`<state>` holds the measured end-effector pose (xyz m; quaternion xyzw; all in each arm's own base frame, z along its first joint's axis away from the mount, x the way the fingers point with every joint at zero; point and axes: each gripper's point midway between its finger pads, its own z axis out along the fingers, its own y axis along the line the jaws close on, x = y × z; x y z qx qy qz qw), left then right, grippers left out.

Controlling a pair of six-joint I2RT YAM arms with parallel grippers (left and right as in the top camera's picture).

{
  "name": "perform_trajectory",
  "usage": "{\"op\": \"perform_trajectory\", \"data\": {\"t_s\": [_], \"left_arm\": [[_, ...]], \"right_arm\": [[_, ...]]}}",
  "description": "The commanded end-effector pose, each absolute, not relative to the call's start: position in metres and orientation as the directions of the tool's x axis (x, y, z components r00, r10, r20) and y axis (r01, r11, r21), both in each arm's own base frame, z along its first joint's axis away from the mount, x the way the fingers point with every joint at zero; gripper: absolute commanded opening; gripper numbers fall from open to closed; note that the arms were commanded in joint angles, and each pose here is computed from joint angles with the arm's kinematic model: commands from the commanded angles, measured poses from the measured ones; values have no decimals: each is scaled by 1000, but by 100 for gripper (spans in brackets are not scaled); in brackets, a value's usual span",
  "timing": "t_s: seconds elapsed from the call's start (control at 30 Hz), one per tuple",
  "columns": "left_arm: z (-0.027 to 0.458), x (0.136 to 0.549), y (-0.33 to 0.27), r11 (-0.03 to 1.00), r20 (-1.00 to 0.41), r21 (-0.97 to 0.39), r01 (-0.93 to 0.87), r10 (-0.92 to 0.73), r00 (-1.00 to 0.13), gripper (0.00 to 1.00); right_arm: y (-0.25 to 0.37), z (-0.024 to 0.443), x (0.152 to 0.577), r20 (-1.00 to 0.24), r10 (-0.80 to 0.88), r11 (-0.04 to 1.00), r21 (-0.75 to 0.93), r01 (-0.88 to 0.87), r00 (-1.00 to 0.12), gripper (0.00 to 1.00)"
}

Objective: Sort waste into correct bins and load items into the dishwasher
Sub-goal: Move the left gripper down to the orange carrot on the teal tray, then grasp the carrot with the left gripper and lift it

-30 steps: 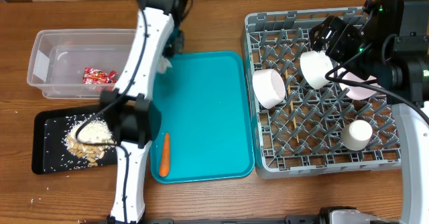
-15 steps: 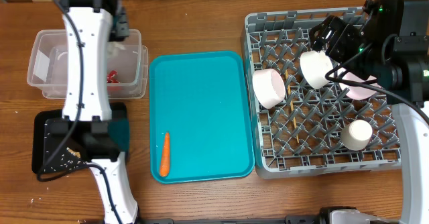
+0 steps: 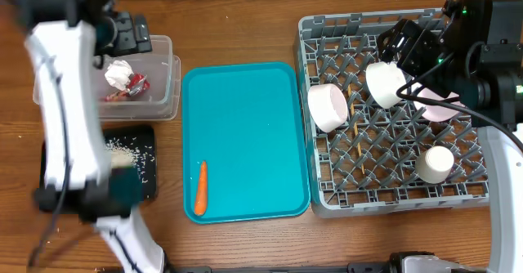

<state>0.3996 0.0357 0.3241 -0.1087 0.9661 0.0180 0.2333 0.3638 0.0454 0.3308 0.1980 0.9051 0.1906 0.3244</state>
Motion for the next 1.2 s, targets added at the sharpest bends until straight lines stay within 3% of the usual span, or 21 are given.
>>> {"op": "perform_trajectory", "data": {"t_s": [0.0, 0.13, 0.3, 0.43, 0.5, 0.6, 0.9, 1.17], "left_arm": [[386, 344, 6, 989, -582, -95, -110, -145, -800, 100], [359, 302, -9, 987, -486, -122, -105, -151, -861, 100], [275, 258, -31, 964, -171, -215, -156, -194, -966, 98], [207, 227, -35, 959, 77, -184, -215, -204, -976, 96], [176, 218, -49, 952, 154, -220, -214, -183, -971, 90], [139, 213, -65, 949, 191, -240, -203, -159, -969, 87], [67, 184, -58, 969, 252, -13, -246, -234, -939, 89], [15, 177, -59, 961, 252, 1, -275, -267, -930, 67]], "right_arm": [[44, 335, 365, -523, 482, 849, 476, 229, -703, 100], [44, 335, 365, -523, 482, 849, 476, 229, -703, 100], [44, 335, 365, -523, 482, 849, 476, 229, -703, 100], [44, 335, 365, -523, 482, 850, 475, 229, -703, 100], [44, 335, 365, -523, 482, 849, 476, 229, -703, 100], [44, 335, 365, -523, 482, 850, 475, 229, -703, 100], [44, 335, 365, -523, 482, 849, 476, 229, -703, 100], [44, 335, 365, -523, 482, 849, 476, 229, -703, 100]]}}
